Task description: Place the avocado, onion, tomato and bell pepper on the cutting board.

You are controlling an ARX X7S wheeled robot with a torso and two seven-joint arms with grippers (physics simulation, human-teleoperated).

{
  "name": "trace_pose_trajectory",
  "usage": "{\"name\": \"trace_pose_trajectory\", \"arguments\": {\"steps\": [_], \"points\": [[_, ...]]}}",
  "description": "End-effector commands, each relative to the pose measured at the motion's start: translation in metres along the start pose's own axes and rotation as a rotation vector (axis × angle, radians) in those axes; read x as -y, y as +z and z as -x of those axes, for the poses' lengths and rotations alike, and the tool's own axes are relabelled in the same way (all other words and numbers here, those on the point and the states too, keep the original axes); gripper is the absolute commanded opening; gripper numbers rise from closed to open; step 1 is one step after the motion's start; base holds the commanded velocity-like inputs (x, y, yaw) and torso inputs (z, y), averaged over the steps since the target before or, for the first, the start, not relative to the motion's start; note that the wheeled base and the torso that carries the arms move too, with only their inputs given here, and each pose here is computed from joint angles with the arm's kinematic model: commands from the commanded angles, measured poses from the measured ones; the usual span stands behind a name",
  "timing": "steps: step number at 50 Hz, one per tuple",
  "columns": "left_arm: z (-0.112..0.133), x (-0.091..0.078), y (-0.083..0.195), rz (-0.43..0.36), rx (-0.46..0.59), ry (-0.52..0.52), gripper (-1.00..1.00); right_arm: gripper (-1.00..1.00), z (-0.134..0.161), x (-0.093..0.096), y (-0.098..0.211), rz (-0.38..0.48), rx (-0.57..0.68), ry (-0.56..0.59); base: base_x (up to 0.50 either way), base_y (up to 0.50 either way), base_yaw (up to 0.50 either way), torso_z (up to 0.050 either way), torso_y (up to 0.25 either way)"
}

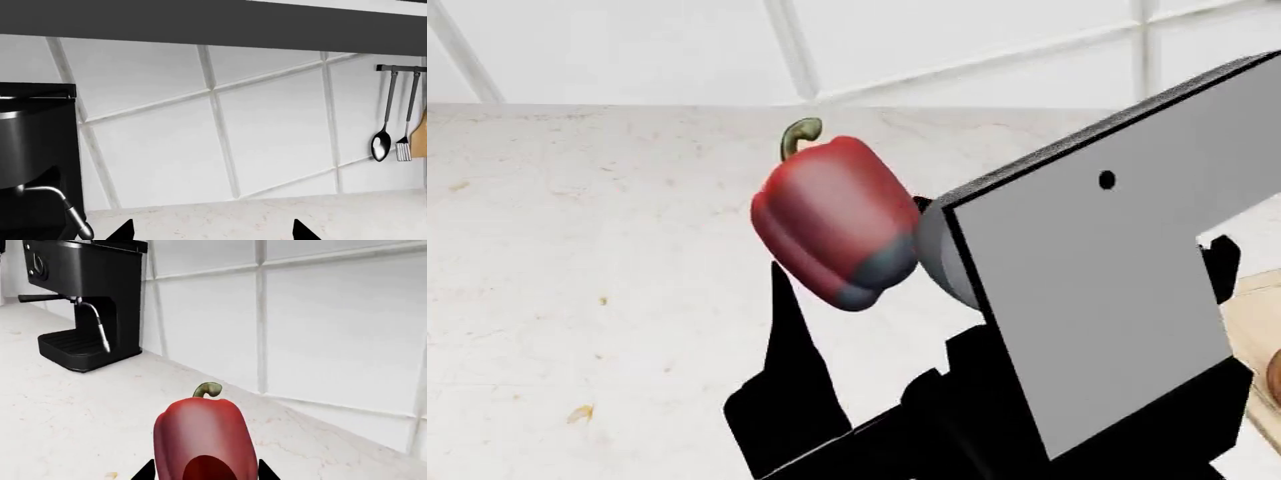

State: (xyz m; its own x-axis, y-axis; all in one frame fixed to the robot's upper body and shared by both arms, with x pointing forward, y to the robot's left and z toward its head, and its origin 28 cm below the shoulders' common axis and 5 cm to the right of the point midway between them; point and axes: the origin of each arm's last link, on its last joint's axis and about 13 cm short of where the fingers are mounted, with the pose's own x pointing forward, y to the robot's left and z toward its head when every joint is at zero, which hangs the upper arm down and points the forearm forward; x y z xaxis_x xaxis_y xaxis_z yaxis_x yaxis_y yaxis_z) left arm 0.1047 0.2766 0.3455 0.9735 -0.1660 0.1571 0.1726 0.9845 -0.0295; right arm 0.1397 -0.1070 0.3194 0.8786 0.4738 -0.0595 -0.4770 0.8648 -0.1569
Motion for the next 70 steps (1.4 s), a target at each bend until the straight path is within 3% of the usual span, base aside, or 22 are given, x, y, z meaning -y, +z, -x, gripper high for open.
{"name": "trace_pose_trajectory", "arguments": {"steps": [1, 70], "points": [[0.0, -0.002, 0.006, -0.014, 0.061, -0.029, 1.0, -1.0, 0.03, -0.002, 0.003, 0.051, 0.1, -0.098, 0.0, 0.0, 0.0, 0.0, 0.0], [0.0, -0.001, 0.005, -0.011, 0.065, -0.033, 1.0, -1.0, 0.045, 0.007, 0.005, 0.071, 0.086, -0.171, 0.0, -0.22, 0.0, 0.0, 0.0]]}}
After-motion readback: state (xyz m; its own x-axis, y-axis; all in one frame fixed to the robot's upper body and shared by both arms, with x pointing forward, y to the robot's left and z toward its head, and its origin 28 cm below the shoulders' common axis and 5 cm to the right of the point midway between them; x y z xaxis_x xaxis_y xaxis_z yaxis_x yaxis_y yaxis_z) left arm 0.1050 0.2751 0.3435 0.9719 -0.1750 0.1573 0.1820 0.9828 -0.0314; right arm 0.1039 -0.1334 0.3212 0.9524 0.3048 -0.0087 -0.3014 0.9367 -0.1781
